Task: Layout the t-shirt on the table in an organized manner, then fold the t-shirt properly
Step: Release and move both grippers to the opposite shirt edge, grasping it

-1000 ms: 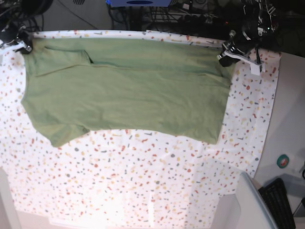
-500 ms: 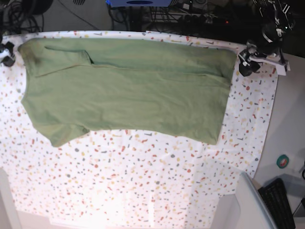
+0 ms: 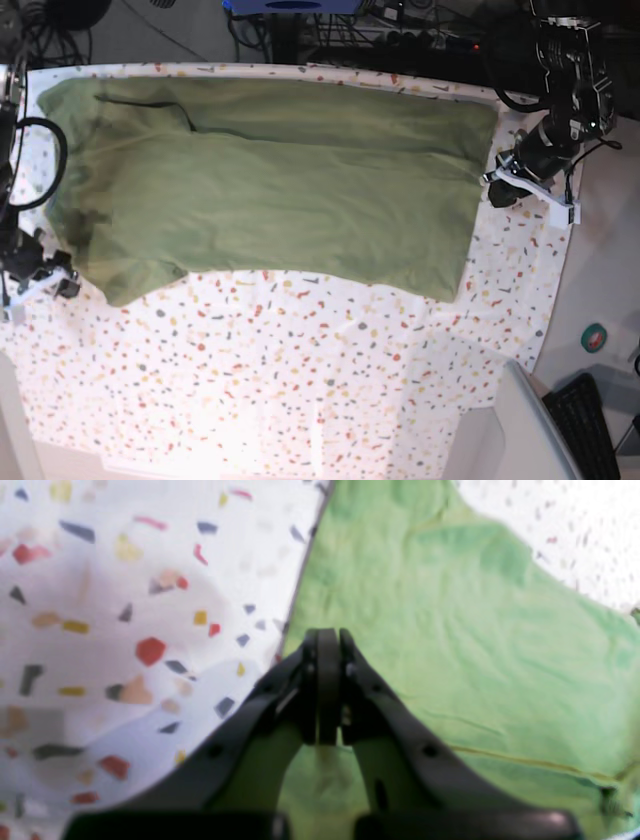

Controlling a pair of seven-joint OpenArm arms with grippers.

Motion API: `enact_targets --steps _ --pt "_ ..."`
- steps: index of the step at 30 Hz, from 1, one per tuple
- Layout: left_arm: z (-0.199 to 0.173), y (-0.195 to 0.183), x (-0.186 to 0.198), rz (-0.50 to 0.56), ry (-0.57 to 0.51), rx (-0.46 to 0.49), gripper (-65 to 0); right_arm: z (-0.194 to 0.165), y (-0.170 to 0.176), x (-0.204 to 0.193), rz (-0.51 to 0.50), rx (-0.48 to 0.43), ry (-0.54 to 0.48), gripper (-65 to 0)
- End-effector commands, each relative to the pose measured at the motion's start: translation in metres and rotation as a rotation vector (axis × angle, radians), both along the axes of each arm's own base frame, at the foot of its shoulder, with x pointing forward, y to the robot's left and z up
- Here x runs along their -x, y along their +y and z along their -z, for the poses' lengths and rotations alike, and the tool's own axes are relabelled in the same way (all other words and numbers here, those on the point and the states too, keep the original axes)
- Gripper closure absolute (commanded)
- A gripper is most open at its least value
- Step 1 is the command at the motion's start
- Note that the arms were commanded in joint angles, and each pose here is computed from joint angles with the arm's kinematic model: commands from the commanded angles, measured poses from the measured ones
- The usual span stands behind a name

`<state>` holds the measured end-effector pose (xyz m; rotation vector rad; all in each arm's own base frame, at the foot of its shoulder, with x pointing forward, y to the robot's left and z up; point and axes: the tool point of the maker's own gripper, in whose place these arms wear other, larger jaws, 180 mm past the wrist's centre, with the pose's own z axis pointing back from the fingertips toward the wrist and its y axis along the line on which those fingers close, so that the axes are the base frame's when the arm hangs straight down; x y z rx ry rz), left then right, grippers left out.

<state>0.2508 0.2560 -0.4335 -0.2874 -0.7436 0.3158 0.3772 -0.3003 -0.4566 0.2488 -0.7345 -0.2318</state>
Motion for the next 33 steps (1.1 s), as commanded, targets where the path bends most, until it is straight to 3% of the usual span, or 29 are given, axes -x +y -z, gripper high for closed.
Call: enact_targets --steps 1,3,4,6,8,16,29,31,33 --pt "-0.01 0.003 -0.007 0.002 -0.037 -0.002 0.0 -0.014 -0.016 -0.014 0.027 0.032 -0.041 -28.1" --pt "-0.009 0.005 -0.006 -0.007 -0.036 -0.003 -2.3 -0.009 -0.014 -0.019 0.022 0.047 -0.033 -32.4" --pt "-0.009 0.006 -0.005 -0.008 -0.032 -0.004 -7.6 -0.008 -0.012 -0.021 0.013 0.055 -0.029 -34.1" --pt "-0.007 0.008 -0.002 -0.002 -0.023 -0.023 -15.3 -0.003 -0.014 -0.021 0.022 0.075 -0.016 -34.4" --pt "-0.005 0.012 -0.001 0.009 -0.01 -0.058 -18.1 0.002 -0.02 -0.022 0.057 0.105 -0.014 -34.4" --pt "-0.004 0.013 -0.002 0.014 -0.006 -0.083 -18.4 0.017 -0.014 -0.015 0.0 0.177 0.027 -34.2" --pt "-0.008 0.015 -0.009 0.013 -0.019 -0.087 -18.4 0.03 0.008 -0.01 -0.026 0.144 0.066 -33.8" --pt "-0.009 0.015 -0.01 0.014 -0.022 -0.088 -18.4 0.03 0.008 -0.01 -0.024 0.145 0.067 -28.5" --pt "-0.009 0.015 -0.011 0.014 -0.024 -0.088 -18.4 0.03 0.008 -0.01 -0.023 0.144 0.066 -16.1"
